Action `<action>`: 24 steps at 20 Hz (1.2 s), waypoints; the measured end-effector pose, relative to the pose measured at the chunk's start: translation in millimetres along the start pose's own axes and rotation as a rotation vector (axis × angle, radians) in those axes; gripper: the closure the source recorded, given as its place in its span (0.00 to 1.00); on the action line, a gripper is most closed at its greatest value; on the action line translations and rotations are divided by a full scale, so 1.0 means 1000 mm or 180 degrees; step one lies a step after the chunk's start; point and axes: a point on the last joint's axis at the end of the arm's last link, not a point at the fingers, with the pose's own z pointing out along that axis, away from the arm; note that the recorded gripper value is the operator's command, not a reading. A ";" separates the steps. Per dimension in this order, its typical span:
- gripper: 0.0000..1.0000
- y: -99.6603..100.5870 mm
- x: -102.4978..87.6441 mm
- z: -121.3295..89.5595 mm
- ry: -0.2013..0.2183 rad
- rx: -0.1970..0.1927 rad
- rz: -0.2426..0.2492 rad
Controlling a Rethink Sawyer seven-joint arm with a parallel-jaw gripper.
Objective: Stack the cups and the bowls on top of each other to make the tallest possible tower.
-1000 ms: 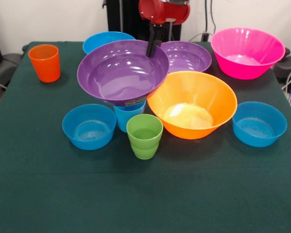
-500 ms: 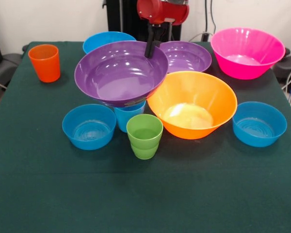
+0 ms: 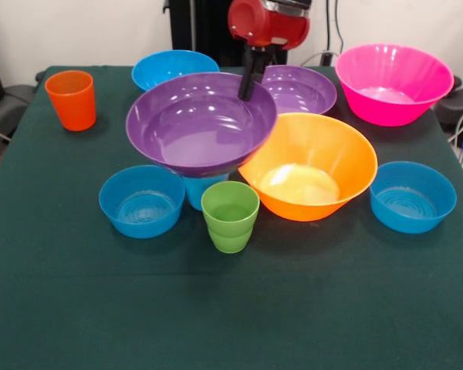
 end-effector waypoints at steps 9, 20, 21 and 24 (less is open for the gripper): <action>1.00 0.015 -0.020 0.009 0.0014 0.0012 0.0195; 1.00 0.013 -0.020 0.010 0.0032 0.0050 0.0261; 1.00 0.012 -0.019 0.010 0.0039 0.0055 0.0267; 1.00 0.011 -0.018 0.010 0.0050 0.0066 0.0268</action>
